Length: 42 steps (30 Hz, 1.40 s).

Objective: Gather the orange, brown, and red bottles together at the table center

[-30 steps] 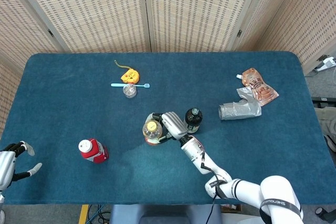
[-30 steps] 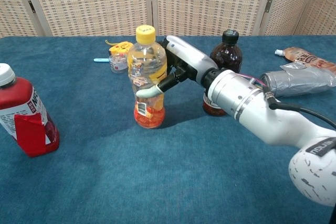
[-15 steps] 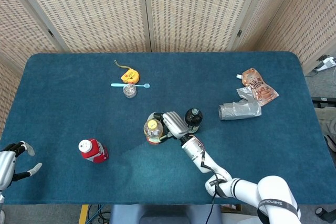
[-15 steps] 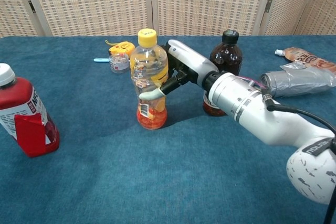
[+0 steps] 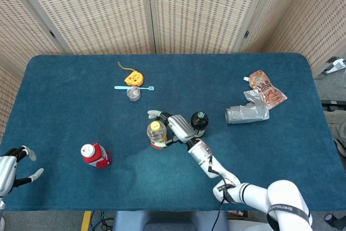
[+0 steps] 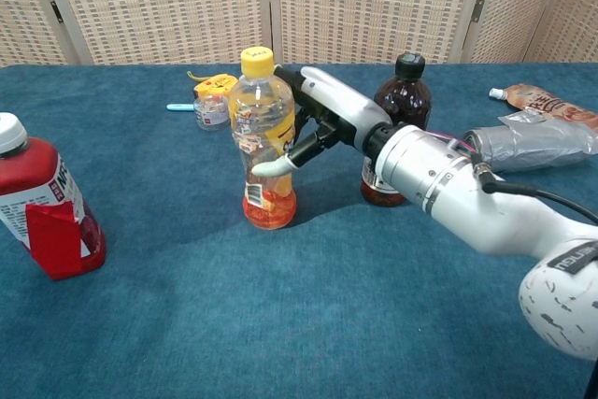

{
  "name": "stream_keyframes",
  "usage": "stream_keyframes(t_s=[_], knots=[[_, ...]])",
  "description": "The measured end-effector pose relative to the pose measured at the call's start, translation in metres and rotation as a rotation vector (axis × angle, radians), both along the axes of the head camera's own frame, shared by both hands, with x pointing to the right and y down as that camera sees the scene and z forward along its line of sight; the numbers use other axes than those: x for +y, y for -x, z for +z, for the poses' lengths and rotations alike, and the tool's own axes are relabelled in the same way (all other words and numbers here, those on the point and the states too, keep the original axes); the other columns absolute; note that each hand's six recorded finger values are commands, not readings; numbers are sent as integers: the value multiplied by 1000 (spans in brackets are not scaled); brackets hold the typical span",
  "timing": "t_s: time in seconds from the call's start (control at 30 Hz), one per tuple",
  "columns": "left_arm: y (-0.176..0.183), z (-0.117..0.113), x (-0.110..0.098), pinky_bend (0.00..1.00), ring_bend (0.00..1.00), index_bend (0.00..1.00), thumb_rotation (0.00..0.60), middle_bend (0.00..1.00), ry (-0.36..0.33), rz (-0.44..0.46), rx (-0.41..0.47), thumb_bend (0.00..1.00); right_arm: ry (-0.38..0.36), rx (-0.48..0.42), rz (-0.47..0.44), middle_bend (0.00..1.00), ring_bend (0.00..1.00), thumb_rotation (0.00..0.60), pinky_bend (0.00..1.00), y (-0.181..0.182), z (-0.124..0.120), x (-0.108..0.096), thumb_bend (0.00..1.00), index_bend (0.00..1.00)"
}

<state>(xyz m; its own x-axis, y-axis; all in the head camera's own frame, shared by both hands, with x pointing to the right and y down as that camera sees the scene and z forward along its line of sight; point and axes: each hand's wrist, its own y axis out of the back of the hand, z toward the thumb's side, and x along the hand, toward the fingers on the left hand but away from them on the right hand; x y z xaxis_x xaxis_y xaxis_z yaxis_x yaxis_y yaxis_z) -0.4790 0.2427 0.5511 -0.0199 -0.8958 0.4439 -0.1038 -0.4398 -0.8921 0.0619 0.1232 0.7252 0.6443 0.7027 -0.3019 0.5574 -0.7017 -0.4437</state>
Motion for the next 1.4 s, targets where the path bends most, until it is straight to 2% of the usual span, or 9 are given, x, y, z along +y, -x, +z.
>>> stream_keyframes(t_s=[0.43, 0.8, 1.1, 1.4], knots=[[-2, 2, 1, 611, 411, 549, 600, 454, 5, 12, -7, 135, -40, -20, -9, 201, 204, 600, 381, -2, -25, -4, 0, 109], [-4, 3, 1, 611, 411, 549, 600, 454, 2, 16, -9, 134, -103, 18, -38, 190, 190, 600, 361, -3, -59, -4, 0, 110], [-5, 3, 1, 611, 411, 549, 600, 454, 5, 21, -10, 135, -162, 101, -68, 190, 190, 600, 360, -10, -86, -8, 0, 109], [-8, 4, 1, 611, 411, 549, 600, 454, 6, 29, -12, 135, -227, 245, -120, 193, 191, 600, 360, -27, -116, -14, 0, 110]])
